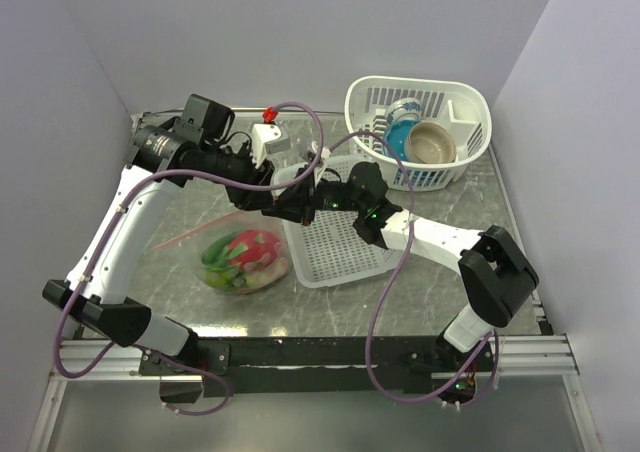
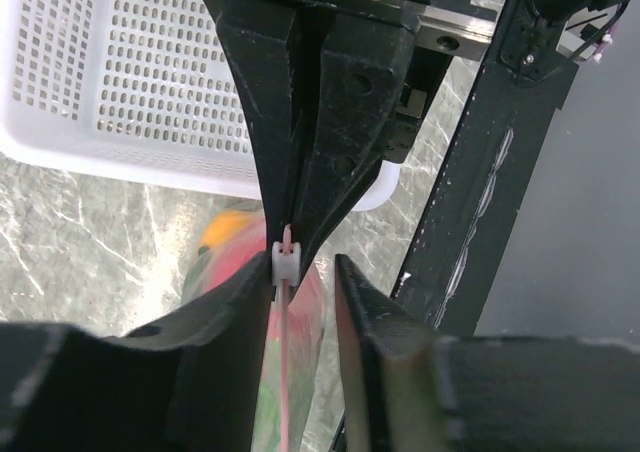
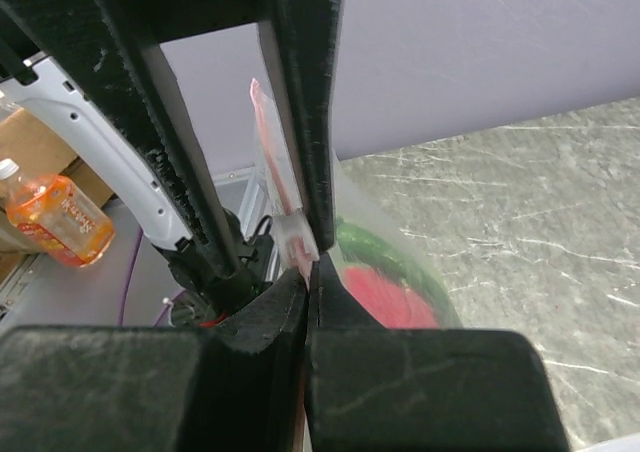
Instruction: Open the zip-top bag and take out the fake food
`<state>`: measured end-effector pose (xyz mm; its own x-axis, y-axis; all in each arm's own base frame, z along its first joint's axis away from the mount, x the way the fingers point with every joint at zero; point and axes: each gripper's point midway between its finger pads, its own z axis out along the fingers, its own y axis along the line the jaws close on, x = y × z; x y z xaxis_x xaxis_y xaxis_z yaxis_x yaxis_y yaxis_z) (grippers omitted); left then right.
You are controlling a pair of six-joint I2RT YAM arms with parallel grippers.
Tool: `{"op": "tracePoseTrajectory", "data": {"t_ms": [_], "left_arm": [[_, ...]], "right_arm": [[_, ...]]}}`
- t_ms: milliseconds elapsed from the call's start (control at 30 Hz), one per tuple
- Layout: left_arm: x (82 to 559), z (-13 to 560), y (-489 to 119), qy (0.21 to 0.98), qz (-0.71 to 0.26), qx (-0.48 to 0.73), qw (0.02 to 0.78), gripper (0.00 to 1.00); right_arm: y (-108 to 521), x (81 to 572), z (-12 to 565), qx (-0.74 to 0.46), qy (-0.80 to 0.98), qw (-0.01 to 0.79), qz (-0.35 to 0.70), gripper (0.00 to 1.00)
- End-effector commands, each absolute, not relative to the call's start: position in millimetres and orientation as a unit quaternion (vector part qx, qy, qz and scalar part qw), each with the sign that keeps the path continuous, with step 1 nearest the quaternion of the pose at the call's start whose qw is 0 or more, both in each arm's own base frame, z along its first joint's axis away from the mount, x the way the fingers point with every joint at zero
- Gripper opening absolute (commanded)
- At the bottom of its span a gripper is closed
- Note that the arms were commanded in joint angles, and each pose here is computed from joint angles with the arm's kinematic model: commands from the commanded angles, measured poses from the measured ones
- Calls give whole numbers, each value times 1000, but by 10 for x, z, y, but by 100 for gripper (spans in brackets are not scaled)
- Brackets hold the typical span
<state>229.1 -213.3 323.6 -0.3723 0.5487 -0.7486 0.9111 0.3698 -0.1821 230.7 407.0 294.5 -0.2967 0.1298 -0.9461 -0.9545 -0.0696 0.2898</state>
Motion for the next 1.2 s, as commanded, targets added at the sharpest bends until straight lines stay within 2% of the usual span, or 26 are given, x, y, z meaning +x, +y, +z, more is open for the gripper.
{"op": "tracePoseTrajectory", "data": {"t_ms": [0, 133, 167, 433, 633, 733, 933, 1167], "left_arm": [[2249, 3384, -2148, 753, -304, 485, 326, 33], [2275, 3355, -2153, 752, -302, 487, 325, 18], [2261, 3357, -2150, 751, -303, 489, 325, 10], [2255, 3294, -2089, 757, -288, 489, 324, 5], [2104, 3017, -1756, 787, -222, 494, 294, 3], [2028, 2837, -1433, 808, -152, 493, 285, 2], [2110, 2674, -811, 843, -77, 448, 288, 1], [2330, 2499, 395, 903, 5, 333, 273, 1]], "right_arm": [[4017, 2301, 3322, -404, 477, 476, 619, 0], [4022, 2290, 3309, -404, 477, 473, 621, 0], [4023, 2290, 3303, -404, 478, 472, 621, 0], [3982, 2335, 3317, -401, 480, 476, 618, 0], [3802, 2501, 3425, -384, 482, 500, 609, 0], [3675, 2640, 3484, -373, 483, 519, 599, 0], [3588, 2778, 3521, -352, 486, 527, 601, 0], [3564, 2792, 3476, -346, 494, 521, 604, 0]]}}
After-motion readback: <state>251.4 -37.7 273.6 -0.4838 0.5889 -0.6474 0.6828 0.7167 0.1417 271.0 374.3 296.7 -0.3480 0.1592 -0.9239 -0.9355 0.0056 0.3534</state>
